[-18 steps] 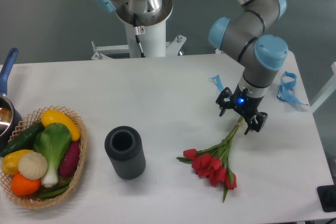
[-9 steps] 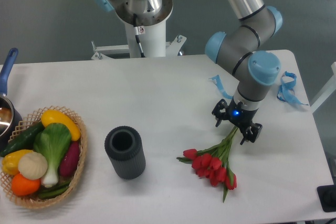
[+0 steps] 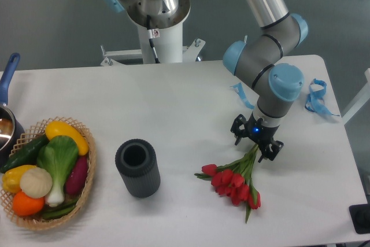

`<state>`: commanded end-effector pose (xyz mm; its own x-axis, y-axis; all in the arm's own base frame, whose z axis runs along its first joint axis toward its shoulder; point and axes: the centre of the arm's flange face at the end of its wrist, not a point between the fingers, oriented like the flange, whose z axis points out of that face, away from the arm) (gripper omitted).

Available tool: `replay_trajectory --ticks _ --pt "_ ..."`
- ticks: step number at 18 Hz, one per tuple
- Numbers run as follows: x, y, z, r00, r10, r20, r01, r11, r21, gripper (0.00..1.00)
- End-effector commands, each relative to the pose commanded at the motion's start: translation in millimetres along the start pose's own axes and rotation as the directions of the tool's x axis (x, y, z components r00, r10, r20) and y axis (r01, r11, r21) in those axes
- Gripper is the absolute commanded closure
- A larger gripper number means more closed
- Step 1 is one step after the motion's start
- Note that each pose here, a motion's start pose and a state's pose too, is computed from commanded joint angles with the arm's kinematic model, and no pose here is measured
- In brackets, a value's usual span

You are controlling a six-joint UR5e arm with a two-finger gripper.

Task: Pick up the flowers from the table
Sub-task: 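Lower the gripper around the tulip stems and close it, then lift the grasped red tulips up off the table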

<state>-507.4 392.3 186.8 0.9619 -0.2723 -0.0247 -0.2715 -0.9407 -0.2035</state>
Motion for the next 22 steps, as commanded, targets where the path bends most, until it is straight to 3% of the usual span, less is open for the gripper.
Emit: replay_trajectory --ticks 2,7,10,12,16,19,22 --pt "-0.5 -0.2 -1.5 1.0 0.001 0.003 -0.001 1.0 -0.001 0.54" --pt "-2.2 0.3 -11.4 1.0 -0.003 0.017 0.003 1.0 0.002 0.75" --pt "-7.7 -2.0 -20.7 0.999 -0.004 0.034 0.003 1.0 0.011 0.76" --pt "-9.2 -5.0 -34.6 0.997 -0.052 0.059 0.051 0.999 0.018 0.83" --pt "-10.1 -8.8 -49.5 0.995 -0.051 0.083 0.048 0.998 0.029 0.83" --pt "-2.8 -25.2 -92.2 0.987 -0.106 0.118 0.089 0.986 0.143 0.83" --pt "12.8 -48.2 -155.6 0.979 -0.171 0.11 0.115 0.912 0.394 0.83"
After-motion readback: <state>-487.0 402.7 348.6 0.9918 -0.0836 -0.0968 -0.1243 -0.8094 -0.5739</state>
